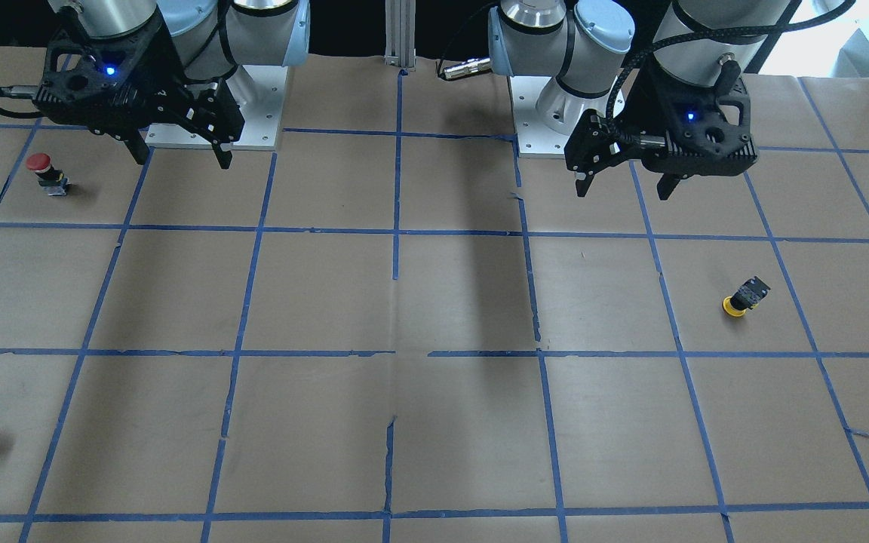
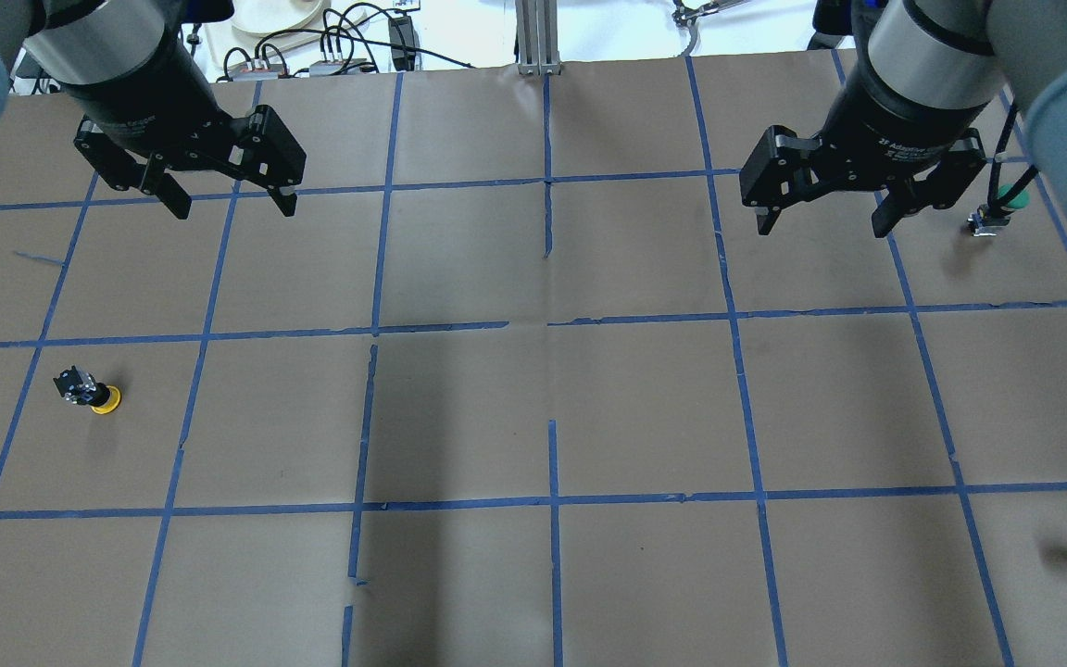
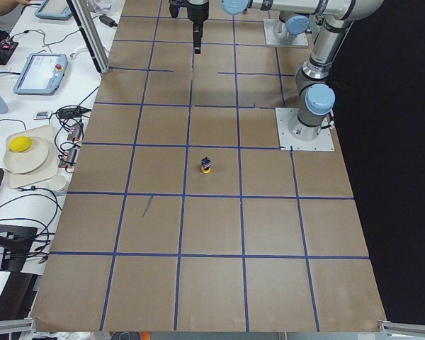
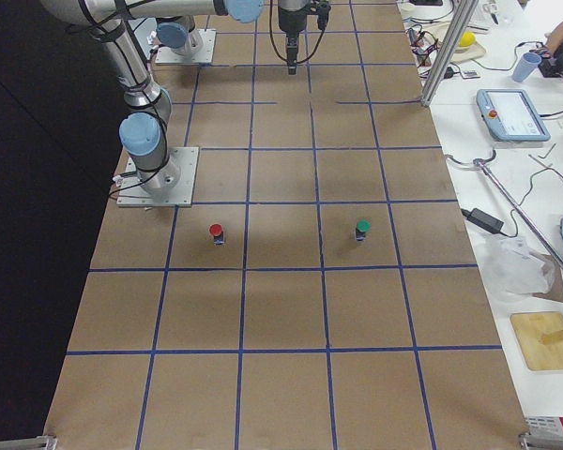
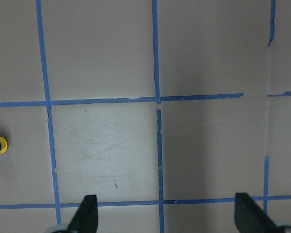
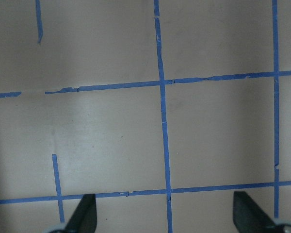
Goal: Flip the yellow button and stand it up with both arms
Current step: 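Move the left gripper down toward the yellow-capped button lying on the table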
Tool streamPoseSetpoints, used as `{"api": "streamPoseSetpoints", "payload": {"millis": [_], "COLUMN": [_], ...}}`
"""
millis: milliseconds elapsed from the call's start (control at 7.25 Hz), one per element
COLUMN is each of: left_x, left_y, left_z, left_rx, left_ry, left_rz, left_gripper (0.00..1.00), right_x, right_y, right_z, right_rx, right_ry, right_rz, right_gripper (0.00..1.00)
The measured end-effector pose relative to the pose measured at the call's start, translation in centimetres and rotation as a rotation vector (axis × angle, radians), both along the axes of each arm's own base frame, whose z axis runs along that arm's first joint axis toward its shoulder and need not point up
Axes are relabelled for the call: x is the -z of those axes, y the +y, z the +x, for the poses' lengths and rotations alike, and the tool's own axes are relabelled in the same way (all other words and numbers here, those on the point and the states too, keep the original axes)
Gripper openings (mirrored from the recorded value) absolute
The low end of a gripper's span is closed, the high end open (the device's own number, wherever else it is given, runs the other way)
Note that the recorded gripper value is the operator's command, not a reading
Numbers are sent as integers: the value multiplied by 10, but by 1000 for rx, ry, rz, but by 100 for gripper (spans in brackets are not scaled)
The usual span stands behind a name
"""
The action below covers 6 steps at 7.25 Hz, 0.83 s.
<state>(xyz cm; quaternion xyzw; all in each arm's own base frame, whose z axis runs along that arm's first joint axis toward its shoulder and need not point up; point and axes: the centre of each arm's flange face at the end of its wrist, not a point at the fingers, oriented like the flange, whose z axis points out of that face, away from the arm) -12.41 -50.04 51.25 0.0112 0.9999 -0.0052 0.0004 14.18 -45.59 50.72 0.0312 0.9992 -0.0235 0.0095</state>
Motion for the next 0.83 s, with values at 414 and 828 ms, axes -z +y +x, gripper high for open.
{"api": "streamPoseSetpoints", "payload": {"millis": [414,828], "left_x": [10,38], "left_y": [5,7], "left_z": [8,72], "left_rx": [91,230], "left_ry": [-5,3], "left_rz": [27,86], "left_gripper": [100,100], "right_x": [0,0], "right_y": [-1,-1], "right_z": [0,0], "right_rx": [1,1], "right_ry": [0,-2], "right_rz": [-1,-2], "right_gripper": [100,100]}}
